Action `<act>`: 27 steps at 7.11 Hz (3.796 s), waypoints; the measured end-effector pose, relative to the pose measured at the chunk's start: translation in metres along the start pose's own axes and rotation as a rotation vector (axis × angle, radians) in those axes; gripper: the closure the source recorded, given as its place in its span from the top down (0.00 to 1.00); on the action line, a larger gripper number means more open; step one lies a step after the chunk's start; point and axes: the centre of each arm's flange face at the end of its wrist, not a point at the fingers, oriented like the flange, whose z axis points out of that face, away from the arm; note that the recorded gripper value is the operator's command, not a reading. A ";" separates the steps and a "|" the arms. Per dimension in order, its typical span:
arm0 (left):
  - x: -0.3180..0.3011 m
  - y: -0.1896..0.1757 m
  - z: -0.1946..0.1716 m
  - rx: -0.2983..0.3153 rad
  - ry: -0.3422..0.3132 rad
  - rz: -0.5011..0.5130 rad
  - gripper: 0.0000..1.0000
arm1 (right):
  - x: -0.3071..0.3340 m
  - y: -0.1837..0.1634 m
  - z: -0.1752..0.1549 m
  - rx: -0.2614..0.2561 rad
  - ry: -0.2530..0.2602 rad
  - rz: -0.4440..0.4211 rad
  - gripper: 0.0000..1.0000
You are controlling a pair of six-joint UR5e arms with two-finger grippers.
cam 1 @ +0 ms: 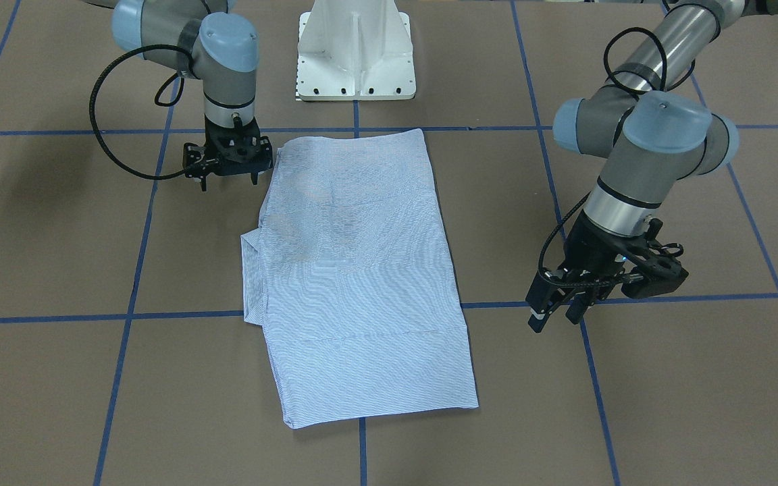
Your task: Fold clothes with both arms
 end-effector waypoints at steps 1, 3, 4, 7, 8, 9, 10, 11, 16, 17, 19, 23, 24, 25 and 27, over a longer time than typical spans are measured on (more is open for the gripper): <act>0.001 0.000 -0.001 0.001 0.001 0.000 0.79 | 0.001 0.001 -0.006 0.004 -0.010 0.023 1.00; 0.004 0.000 -0.004 0.003 0.009 -0.001 0.79 | -0.020 -0.006 -0.028 0.023 -0.074 0.258 1.00; 0.004 0.000 -0.005 0.003 0.010 -0.002 0.79 | -0.035 -0.004 -0.037 0.027 -0.130 0.425 1.00; 0.004 0.000 -0.005 0.004 0.009 -0.002 0.79 | -0.066 0.016 -0.046 -0.018 -0.288 0.859 0.95; 0.004 0.000 -0.005 0.004 0.009 -0.003 0.79 | -0.072 0.027 -0.042 -0.047 -0.325 0.991 0.92; 0.004 0.000 -0.006 0.004 0.010 -0.003 0.79 | -0.077 0.036 -0.036 -0.071 -0.356 1.113 0.89; 0.005 0.000 -0.007 0.004 0.010 -0.004 0.79 | -0.082 0.039 -0.026 -0.084 -0.374 1.212 0.87; 0.007 0.000 -0.009 0.004 0.008 -0.005 0.79 | -0.086 0.041 -0.014 -0.092 -0.379 1.273 0.85; 0.009 0.001 -0.013 0.004 0.006 -0.006 0.79 | -0.086 0.043 0.000 -0.088 -0.366 1.315 0.79; 0.009 0.001 -0.013 0.003 0.006 -0.007 0.79 | -0.083 0.040 -0.005 -0.088 -0.369 1.318 0.79; 0.010 0.003 -0.012 0.000 0.006 -0.019 0.79 | -0.078 0.042 -0.009 -0.086 -0.333 1.319 0.79; 0.010 0.004 -0.011 -0.001 0.005 -0.026 0.79 | -0.091 0.062 -0.003 -0.099 -0.293 1.292 0.53; 0.010 0.004 -0.011 -0.001 0.005 -0.026 0.79 | -0.093 0.064 -0.003 -0.101 -0.292 1.290 0.21; 0.010 0.004 -0.012 -0.001 0.005 -0.026 0.79 | -0.094 0.064 -0.003 -0.103 -0.292 1.290 0.00; 0.010 0.004 -0.012 -0.001 0.006 -0.026 0.79 | -0.093 0.062 -0.007 -0.104 -0.299 1.294 0.00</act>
